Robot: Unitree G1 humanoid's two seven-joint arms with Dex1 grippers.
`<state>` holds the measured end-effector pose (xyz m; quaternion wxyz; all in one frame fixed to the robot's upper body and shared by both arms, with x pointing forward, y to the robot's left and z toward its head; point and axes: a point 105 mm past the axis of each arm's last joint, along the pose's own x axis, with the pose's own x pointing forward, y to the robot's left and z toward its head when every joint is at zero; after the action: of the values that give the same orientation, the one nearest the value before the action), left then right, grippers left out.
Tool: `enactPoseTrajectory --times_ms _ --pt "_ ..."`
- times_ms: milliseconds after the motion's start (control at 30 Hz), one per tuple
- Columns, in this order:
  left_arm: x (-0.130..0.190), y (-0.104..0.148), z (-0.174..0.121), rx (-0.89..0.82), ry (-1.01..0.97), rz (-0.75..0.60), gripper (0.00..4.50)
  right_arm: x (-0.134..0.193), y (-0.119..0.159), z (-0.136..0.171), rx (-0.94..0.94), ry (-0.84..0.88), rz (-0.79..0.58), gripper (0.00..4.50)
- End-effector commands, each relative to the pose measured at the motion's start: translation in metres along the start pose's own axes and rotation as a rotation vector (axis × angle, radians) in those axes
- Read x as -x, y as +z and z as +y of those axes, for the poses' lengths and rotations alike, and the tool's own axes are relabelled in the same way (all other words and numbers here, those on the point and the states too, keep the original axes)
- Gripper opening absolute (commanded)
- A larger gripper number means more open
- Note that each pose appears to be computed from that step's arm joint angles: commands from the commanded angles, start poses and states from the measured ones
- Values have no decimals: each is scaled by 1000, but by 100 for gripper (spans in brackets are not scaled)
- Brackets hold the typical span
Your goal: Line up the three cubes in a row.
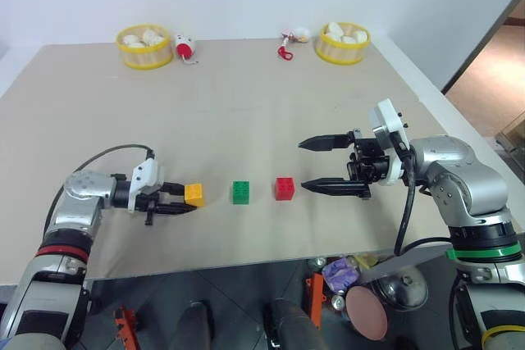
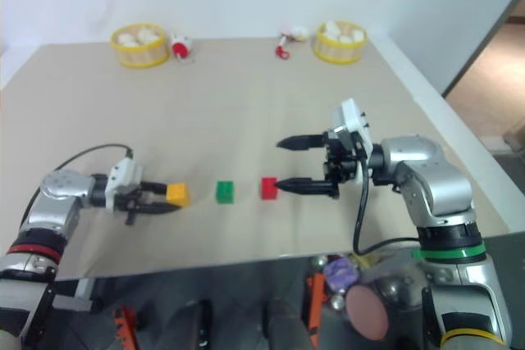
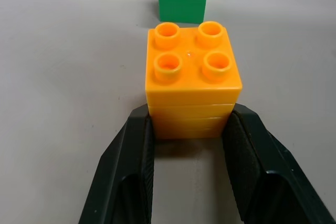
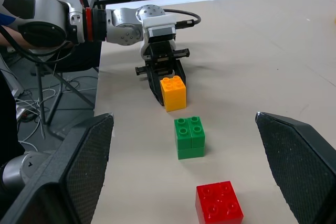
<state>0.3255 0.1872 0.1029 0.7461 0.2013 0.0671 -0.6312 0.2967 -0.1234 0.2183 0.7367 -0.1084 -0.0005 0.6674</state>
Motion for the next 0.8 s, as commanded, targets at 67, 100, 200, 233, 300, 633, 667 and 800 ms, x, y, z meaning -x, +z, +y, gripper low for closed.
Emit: enactPoseTrajectory --times_ms 67,100,200,233,300,633,667,800 --pt "-3 -2 -1 -5 -33 17 127 4 10 1 43 -12 -6 450" --pt "-3 -2 -1 -6 -34 18 127 4 10 1 42 -14 -5 450" --pt "-4 -4 -1 -5 -37 26 177 5 10 1 42 -16 -5 450" --pt "-4 -5 -1 -5 -35 30 229 5 10 1 42 -17 -5 450" --pt "-3 -5 1 -31 -16 30 297 5 10 1 42 -17 -6 450" --pt "14 -4 0 21 39 19 416 1 14 -4 49 -4 -16 450" --pt "18 -4 0 25 46 21 416 1 15 -4 50 -1 -17 450" --pt "41 -9 -7 42 74 60 416 0 16 -8 56 13 -11 450"
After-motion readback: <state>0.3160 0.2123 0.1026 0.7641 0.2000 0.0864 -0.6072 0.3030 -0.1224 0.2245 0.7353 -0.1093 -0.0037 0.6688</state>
